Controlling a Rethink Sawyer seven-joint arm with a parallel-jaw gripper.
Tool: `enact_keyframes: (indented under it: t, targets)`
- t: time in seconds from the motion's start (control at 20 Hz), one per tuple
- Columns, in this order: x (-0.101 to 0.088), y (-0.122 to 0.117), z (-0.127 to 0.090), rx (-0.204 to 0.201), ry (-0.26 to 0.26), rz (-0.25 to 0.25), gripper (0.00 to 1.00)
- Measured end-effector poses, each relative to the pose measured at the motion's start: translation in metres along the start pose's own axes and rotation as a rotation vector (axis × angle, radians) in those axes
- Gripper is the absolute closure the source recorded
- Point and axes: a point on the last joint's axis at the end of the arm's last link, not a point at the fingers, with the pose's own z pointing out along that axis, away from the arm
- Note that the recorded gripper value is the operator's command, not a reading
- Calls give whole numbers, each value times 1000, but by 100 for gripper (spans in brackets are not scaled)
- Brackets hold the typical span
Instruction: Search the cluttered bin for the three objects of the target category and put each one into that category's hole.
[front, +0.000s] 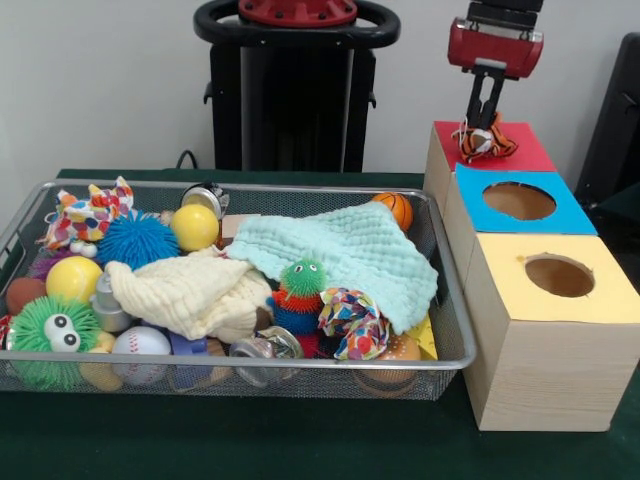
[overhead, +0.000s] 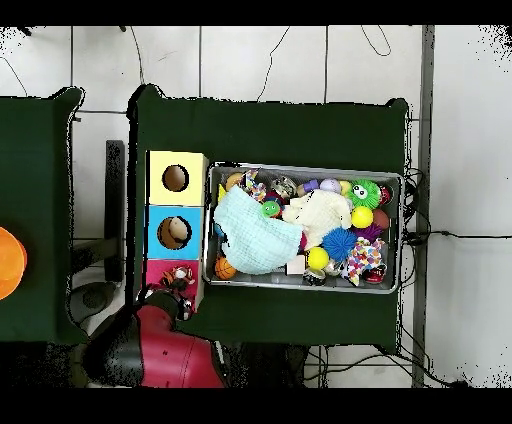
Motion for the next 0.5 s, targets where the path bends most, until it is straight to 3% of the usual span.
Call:
enact_keyframes:
  t: [0.5]
  targets:
    - [-10,-13,4,6,4,35,100]
